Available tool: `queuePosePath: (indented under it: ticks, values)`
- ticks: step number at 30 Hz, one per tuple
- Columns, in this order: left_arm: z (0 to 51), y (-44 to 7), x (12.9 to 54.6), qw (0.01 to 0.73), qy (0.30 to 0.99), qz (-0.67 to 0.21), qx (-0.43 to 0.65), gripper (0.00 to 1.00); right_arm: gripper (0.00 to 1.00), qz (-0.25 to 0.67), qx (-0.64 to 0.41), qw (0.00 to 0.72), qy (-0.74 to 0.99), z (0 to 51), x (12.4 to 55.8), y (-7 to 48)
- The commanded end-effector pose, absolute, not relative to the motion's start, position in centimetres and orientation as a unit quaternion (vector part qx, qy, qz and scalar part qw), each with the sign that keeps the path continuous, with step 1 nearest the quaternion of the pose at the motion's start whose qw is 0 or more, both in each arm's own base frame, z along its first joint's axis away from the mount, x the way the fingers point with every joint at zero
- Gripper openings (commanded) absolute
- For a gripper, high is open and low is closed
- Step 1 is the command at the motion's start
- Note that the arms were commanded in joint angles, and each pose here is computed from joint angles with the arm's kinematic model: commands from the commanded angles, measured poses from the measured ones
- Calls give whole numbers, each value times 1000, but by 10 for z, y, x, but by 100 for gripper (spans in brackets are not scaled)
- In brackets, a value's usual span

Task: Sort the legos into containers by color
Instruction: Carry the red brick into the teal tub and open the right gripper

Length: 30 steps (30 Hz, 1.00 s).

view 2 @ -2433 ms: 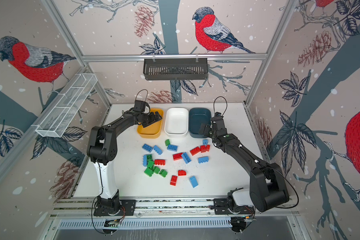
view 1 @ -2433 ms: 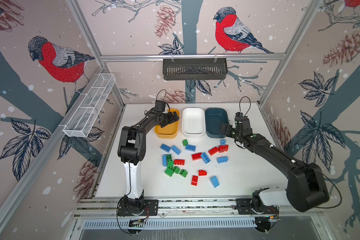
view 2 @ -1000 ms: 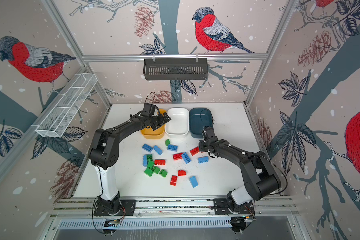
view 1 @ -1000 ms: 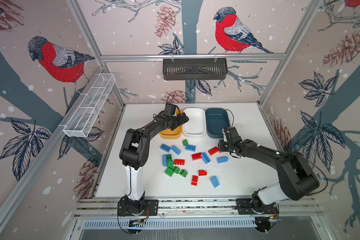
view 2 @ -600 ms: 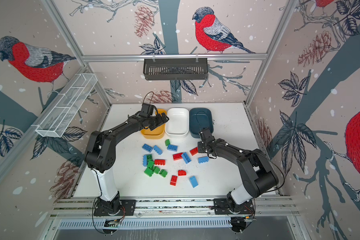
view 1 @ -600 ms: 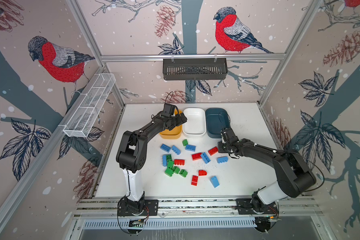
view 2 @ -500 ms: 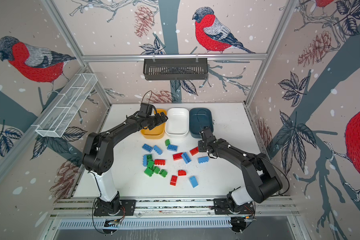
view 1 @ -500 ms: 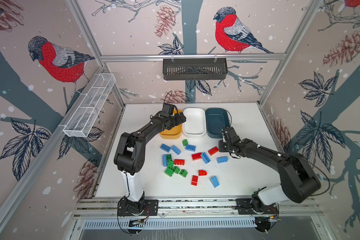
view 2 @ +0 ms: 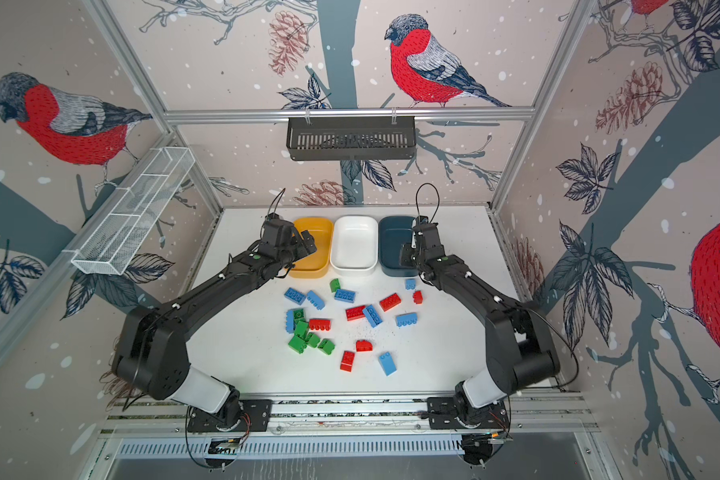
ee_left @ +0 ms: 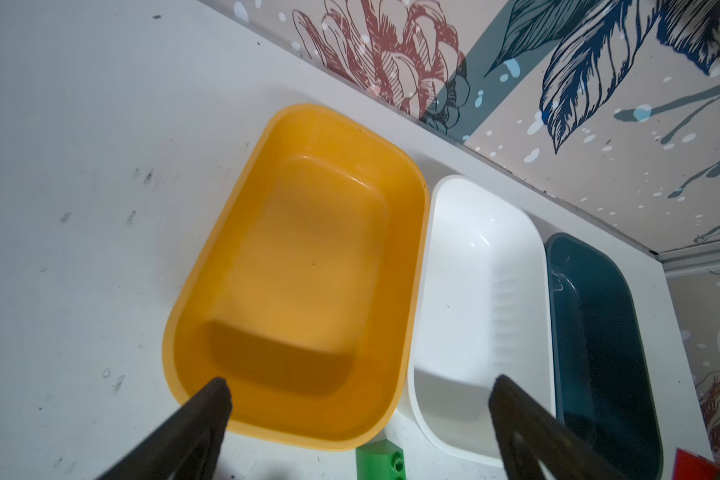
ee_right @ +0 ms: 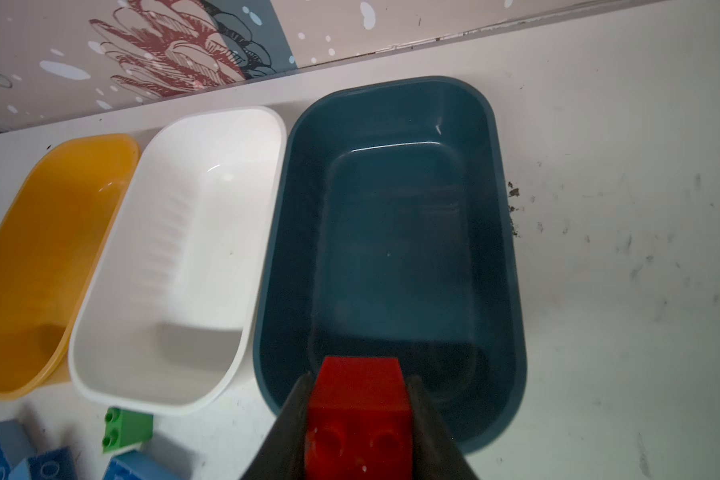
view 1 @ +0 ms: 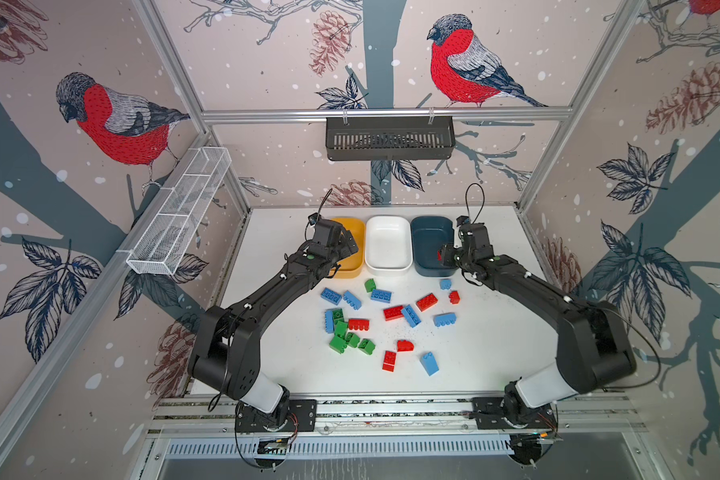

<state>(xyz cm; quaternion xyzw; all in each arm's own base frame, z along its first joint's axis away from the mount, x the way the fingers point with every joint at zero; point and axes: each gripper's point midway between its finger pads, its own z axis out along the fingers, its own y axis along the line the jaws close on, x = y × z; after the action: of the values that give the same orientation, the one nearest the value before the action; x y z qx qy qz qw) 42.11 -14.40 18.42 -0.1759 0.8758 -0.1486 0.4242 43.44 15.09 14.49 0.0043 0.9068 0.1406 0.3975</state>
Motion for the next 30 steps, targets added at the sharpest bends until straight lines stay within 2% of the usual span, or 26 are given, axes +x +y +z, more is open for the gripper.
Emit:
queuePosePath:
  ticks: [1,9,11,15,17,20,25,30]
  values:
    - [195,-128,422,464,858,-123,-184,97,28,134,9,394,909,138,462,157]
    - [189,-132,401,437,880,-110,-154,97,33,85,22,363,928,101,513,166]
    - [184,-135,394,433,882,-109,-149,97,38,76,21,366,927,105,516,171]
    - [177,-145,381,425,889,-90,-144,97,55,62,14,383,922,120,510,177]
    - [175,-154,375,424,891,-88,-136,97,62,61,13,386,920,128,502,179]
    - [177,-164,373,428,887,-103,-140,97,66,64,2,396,916,142,483,185]
    - [170,-175,368,417,886,-145,-145,97,73,74,-39,403,911,159,432,193]
    - [174,-185,368,427,876,-182,-132,97,77,102,-79,385,914,155,378,195]
